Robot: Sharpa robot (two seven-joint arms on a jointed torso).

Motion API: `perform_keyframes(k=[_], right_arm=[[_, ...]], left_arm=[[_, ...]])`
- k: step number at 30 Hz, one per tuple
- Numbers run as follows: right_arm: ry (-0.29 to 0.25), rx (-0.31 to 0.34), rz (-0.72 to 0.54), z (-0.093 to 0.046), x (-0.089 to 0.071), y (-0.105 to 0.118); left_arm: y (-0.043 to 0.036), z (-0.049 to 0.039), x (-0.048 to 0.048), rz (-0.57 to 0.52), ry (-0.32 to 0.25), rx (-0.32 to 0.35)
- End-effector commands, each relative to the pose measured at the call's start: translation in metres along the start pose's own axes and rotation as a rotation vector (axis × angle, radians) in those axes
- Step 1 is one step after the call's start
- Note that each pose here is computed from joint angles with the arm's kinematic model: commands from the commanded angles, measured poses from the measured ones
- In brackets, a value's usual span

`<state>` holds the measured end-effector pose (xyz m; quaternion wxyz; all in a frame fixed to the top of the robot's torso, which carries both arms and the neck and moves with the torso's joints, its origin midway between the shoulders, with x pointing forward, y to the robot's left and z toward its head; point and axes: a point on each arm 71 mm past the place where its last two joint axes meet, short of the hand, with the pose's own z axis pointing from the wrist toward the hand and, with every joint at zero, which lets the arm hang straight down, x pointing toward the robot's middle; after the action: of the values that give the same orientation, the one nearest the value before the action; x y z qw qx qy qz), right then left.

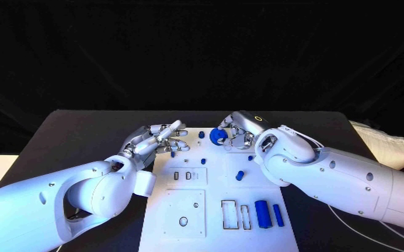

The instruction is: Assemble the parts on the task board

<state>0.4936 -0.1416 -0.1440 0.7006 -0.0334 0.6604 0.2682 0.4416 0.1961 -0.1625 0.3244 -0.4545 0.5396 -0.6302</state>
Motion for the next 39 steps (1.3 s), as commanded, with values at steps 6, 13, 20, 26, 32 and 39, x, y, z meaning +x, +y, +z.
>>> perform_keyframes(k=[6, 13, 20, 26, 32, 39], right_arm=[[0.016, -0.037, -0.017, 0.012, 0.011, 0.021], [0.024, -0.040, -0.030, 0.022, 0.020, 0.030], [0.037, -0.047, -0.042, 0.029, 0.028, 0.035], [0.065, -0.052, -0.052, 0.032, 0.034, 0.039], [0.090, -0.052, -0.066, 0.033, 0.039, 0.040], [0.099, -0.047, -0.074, 0.032, 0.040, 0.039]], left_arm=[[-0.0068, 0.0025, -0.0161, 0.063, -0.043, 0.044], [-0.0094, 0.0038, -0.0240, 0.081, -0.074, 0.056], [-0.0095, 0.0041, -0.0255, 0.077, -0.088, 0.054], [-0.0087, 0.0060, -0.0304, 0.068, -0.121, 0.050], [-0.0086, 0.0069, -0.0308, 0.065, -0.129, 0.053], [-0.0091, 0.0069, -0.0312, 0.065, -0.137, 0.060]])
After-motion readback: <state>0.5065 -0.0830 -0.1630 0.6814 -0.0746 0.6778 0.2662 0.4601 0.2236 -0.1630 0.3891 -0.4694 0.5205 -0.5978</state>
